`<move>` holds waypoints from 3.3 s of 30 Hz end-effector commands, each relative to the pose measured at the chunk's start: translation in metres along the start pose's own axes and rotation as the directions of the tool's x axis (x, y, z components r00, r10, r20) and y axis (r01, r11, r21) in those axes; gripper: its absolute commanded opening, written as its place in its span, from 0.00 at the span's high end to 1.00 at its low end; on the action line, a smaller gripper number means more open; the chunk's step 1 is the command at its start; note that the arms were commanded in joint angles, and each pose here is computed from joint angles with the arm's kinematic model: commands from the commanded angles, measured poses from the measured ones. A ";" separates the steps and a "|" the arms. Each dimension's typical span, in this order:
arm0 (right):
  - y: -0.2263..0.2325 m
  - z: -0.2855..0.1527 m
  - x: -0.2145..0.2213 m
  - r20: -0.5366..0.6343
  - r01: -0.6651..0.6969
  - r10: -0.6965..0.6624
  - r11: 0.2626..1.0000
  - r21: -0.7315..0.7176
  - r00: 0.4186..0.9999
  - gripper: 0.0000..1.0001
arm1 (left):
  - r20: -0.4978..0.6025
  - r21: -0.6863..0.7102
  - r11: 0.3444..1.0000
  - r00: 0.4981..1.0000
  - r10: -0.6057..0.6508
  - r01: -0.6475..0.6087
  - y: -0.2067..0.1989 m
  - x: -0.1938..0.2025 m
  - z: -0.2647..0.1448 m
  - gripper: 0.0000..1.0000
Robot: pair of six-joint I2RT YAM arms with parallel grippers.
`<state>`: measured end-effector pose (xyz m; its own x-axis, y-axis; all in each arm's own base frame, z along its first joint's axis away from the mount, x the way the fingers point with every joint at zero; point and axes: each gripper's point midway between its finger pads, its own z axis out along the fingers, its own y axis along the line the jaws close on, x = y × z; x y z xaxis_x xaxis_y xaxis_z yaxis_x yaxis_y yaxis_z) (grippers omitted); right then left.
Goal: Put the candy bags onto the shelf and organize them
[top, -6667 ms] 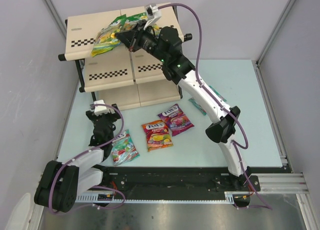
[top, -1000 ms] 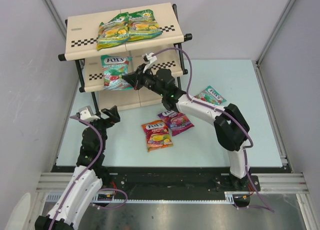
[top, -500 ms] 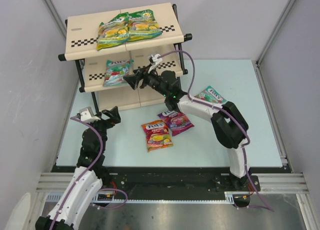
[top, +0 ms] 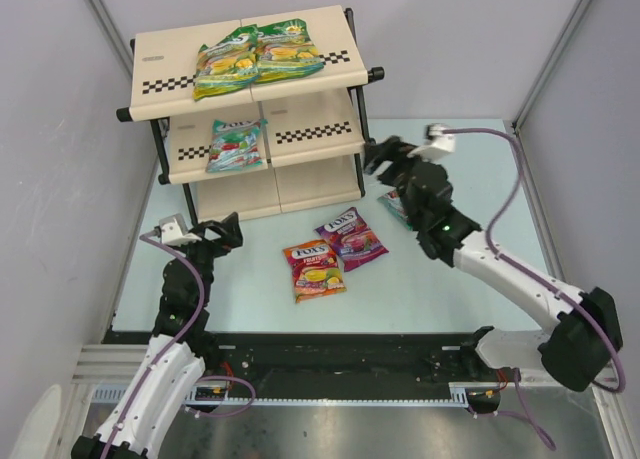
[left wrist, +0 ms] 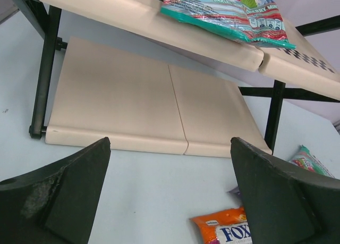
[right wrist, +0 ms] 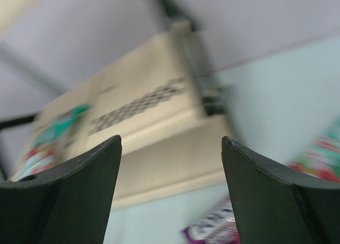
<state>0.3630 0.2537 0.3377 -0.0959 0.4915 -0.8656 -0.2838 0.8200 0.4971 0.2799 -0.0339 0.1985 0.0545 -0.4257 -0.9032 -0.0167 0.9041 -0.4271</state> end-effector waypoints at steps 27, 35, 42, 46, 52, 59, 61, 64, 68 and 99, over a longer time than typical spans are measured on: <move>-0.306 -0.005 0.192 -0.070 -0.240 0.477 0.557 0.795 0.876 0.40 | -0.036 0.174 0.985 0.999 -0.001 0.007 -0.032 0.005 0.000 0.00; -0.290 -0.018 0.170 -0.154 -0.175 0.407 0.663 0.727 0.900 1.00 | -0.053 0.193 0.981 0.999 0.002 0.008 -0.035 0.010 0.000 0.00; -0.191 -0.041 0.064 -0.151 0.060 0.011 0.888 0.455 0.988 1.00 | -0.053 0.195 0.981 0.999 0.006 0.005 -0.035 0.011 0.001 0.00; -0.111 -0.051 0.024 -0.117 0.093 -0.080 0.989 0.116 0.990 1.00 | -0.059 0.197 0.980 0.998 0.009 0.003 -0.035 0.014 0.001 0.00; -0.016 -0.076 -0.006 -0.056 0.106 -0.138 0.916 -0.386 0.989 1.00 | -0.058 0.199 0.980 0.998 0.010 0.002 -0.034 0.015 0.001 0.00; 0.045 -0.074 -0.009 -0.059 0.082 -0.161 0.743 -0.665 0.985 1.00 | -0.057 0.226 0.974 0.998 0.009 0.004 -0.040 0.014 0.002 0.00; 0.062 -0.072 -0.012 -0.044 0.078 -0.156 0.690 -0.720 0.987 1.00 | -0.057 0.229 0.973 0.998 0.009 0.004 -0.040 0.015 0.002 0.01; 0.074 -0.062 -0.019 -0.021 0.070 -0.128 0.665 -0.744 0.992 1.00 | -0.048 0.233 0.972 0.999 0.007 0.004 -0.040 0.014 0.002 0.01; 0.083 -0.032 -0.023 -0.017 0.042 -0.084 0.655 -0.755 0.996 1.00 | -0.048 0.241 0.971 0.999 0.008 0.003 -0.042 0.014 0.002 0.01; 0.098 0.086 0.024 -0.166 -0.200 0.111 0.521 -0.830 0.980 1.00 | -0.041 0.249 0.968 0.999 0.005 0.005 -0.043 0.014 0.003 0.00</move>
<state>0.4165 0.3663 0.3456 -0.3414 0.4867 -0.8041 -0.8820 0.1296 0.4530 0.2842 -0.0777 0.2016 -0.0088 -0.4302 -0.9027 0.2133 0.8811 -0.4220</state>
